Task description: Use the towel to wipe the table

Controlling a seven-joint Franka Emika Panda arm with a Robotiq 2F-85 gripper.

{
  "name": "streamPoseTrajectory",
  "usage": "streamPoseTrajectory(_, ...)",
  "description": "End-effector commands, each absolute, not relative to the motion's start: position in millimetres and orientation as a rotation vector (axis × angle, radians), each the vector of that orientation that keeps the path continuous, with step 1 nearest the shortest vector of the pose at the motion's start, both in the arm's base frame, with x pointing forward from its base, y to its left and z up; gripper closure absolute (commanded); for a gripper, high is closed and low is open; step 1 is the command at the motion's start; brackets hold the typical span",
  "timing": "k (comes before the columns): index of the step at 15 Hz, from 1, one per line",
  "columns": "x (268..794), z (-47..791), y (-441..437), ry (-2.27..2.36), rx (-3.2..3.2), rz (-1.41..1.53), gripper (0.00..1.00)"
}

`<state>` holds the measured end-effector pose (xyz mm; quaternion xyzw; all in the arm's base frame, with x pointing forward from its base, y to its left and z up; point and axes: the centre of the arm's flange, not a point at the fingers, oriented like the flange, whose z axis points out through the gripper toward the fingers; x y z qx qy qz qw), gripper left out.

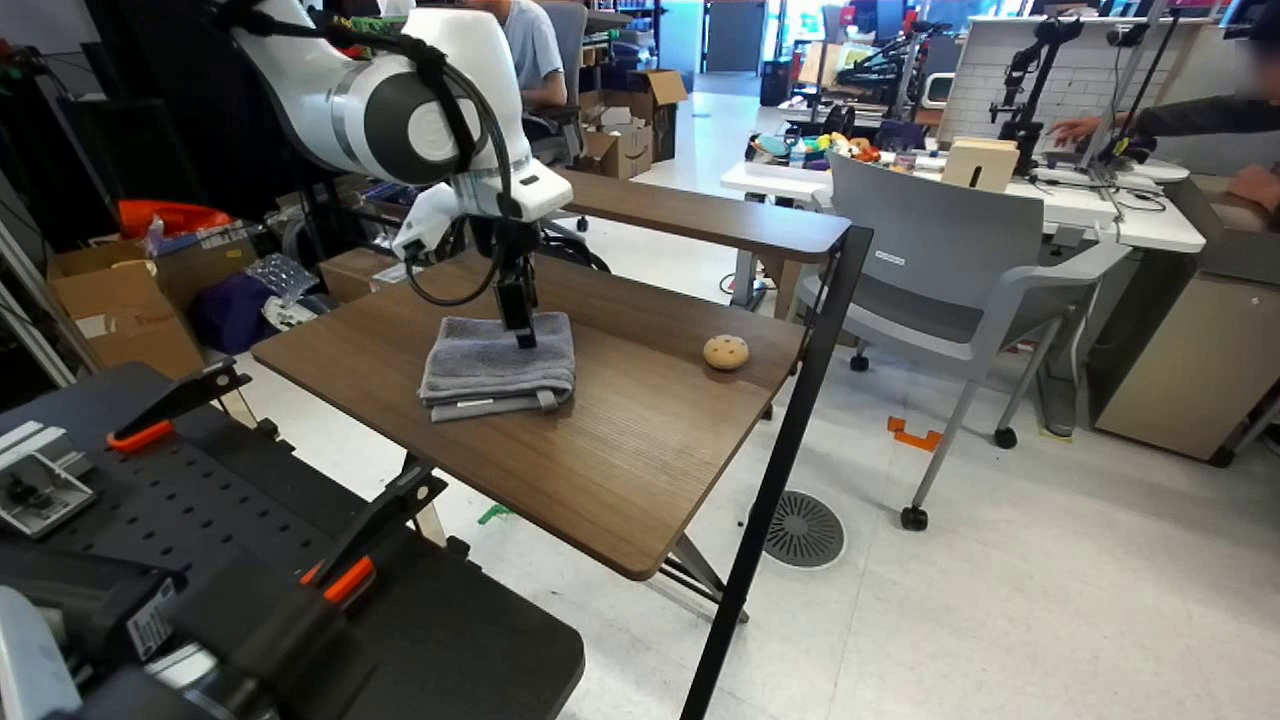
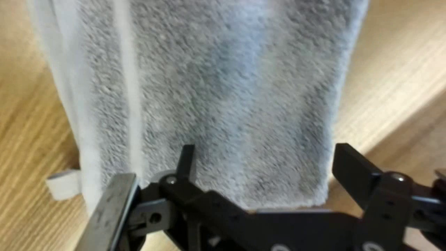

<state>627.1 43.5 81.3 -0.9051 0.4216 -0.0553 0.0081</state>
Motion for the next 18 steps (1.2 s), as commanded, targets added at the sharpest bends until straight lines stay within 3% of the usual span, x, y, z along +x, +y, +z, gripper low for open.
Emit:
streamPoseTrajectory(1,685.3,77.1,19.8,1.492,-2.701,-0.306,0.0)
streamPoseTrajectory(4,693.9,78.3,-3.7,1.594,-2.684,-0.255,0.0)
streamPoseTrajectory(12,641.0,167.4,-24.1,1.34,-2.814,0.026,0.0)
streamPoseTrajectory(18,599.5,112.4,18.6,1.186,-2.931,0.205,0.0)
